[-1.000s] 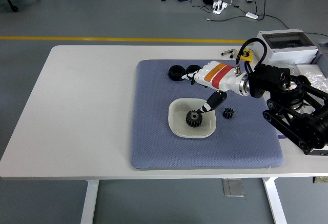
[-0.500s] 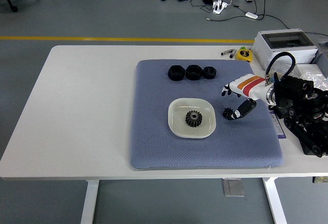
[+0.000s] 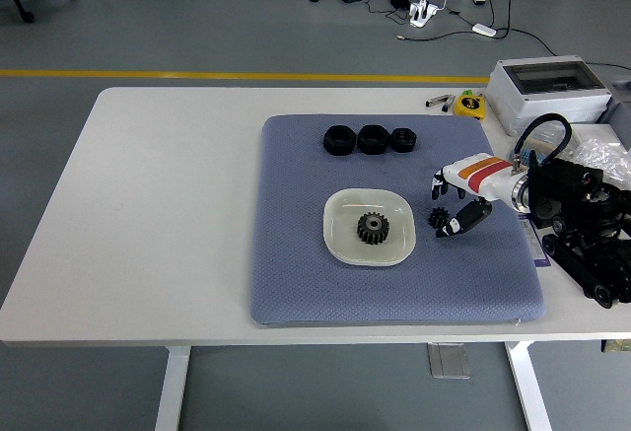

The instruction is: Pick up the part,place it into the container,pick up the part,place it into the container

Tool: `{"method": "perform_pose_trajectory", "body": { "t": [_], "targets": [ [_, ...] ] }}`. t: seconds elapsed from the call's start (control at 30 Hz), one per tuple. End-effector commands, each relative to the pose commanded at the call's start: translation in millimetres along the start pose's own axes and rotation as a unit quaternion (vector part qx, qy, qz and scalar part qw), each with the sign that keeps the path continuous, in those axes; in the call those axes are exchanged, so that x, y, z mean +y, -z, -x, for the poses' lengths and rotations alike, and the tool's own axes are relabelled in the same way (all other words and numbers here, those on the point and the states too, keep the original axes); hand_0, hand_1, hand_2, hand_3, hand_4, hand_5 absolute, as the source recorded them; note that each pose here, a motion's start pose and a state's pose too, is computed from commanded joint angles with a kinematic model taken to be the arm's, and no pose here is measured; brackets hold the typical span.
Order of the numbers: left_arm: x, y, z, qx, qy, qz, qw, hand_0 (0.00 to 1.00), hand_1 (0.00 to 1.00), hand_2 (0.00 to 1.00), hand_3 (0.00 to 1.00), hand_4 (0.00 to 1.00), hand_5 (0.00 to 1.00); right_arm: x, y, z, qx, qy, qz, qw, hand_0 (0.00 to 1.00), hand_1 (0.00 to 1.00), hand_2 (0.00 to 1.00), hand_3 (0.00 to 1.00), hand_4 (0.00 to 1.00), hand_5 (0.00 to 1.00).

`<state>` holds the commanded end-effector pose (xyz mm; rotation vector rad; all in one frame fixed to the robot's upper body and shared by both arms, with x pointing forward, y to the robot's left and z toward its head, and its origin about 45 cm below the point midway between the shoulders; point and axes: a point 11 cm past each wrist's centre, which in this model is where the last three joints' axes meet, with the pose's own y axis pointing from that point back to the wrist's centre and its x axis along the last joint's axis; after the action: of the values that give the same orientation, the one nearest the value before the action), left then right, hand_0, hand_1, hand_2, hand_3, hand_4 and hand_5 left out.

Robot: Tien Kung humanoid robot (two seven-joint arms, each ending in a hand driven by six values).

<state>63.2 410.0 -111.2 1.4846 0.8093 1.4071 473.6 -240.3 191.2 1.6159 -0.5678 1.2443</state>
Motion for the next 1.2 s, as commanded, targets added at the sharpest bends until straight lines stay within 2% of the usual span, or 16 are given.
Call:
{"method": "perform_pose_trajectory", "body": {
  "t": [0.17, 0.2, 0.57, 0.6, 0.77, 0.8, 0.97, 1.0, 1.2],
  "targets": [
    [0.1, -0.1, 0.9, -0.001, 0.002, 0.0, 1.0, 0.744, 0.768, 0.793, 0.7, 0.738, 0.686, -3.6, 1.0, 2.8, -0.009, -0.003, 0.006, 1.0, 0.206, 0.424, 0.577, 0.577, 0.998, 0.388],
    [0.1, -0.4, 1.0, -0.001, 0.002, 0.0, 1.0, 0.744, 0.765, 0.792, 0.698, 0.737, 0.685, -4.1, 1.4, 3.6, -0.01, -0.004, 0.006, 1.0, 0.197, 0.421, 0.538, 0.554, 0.978, 0.374],
    [0.2, -0.9, 1.4, 0.0, 0.002, 0.001, 1.0, 0.743, 0.763, 0.791, 0.698, 0.738, 0.686, -7.2, 3.7, 9.4, -0.019, -0.005, 0.005, 1.0, 0.192, 0.426, 0.527, 0.539, 0.935, 0.357],
    [0.2, -1.0, 1.3, 0.0, 0.002, 0.001, 1.0, 0.743, 0.762, 0.79, 0.698, 0.737, 0.685, -7.3, 3.8, 9.7, -0.019, -0.005, 0.005, 1.0, 0.222, 0.434, 0.52, 0.532, 0.779, 0.311],
    [0.1, -1.2, 1.0, 0.0, 0.002, 0.001, 1.0, 0.743, 0.762, 0.79, 0.698, 0.737, 0.685, -7.7, 5.3, 8.7, -0.02, -0.012, 0.002, 1.0, 0.222, 0.434, 0.52, 0.532, 0.779, 0.311],
    [0.1, -1.2, 1.0, 0.0, 0.002, 0.001, 1.0, 0.741, 0.761, 0.79, 0.697, 0.737, 0.684, -7.8, 5.7, 7.9, -0.021, -0.014, 0.001, 1.0, 0.252, 0.435, 0.508, 0.529, 0.704, 0.304],
    [0.1, -0.5, 1.2, 0.0, 0.002, 0.0, 1.0, 0.741, 0.761, 0.79, 0.697, 0.737, 0.684, -7.9, 6.5, 8.5, -0.025, -0.017, -0.003, 1.0, 0.252, 0.435, 0.508, 0.529, 0.704, 0.304],
    [0.1, -0.4, 1.2, 0.0, 0.002, 0.0, 1.0, 0.74, 0.761, 0.79, 0.697, 0.737, 0.684, -7.8, 6.3, 9.7, -0.025, -0.016, -0.003, 1.0, 0.241, 0.432, 0.501, 0.528, 0.705, 0.259],
    [0.1, 0.0, 1.6, 0.0, 0.002, 0.0, 1.0, 0.74, 0.761, 0.79, 0.697, 0.737, 0.684, -6.5, 4.4, 16.9, -0.027, -0.001, -0.002, 1.0, 0.241, 0.432, 0.501, 0.528, 0.705, 0.259]
  ]
}}
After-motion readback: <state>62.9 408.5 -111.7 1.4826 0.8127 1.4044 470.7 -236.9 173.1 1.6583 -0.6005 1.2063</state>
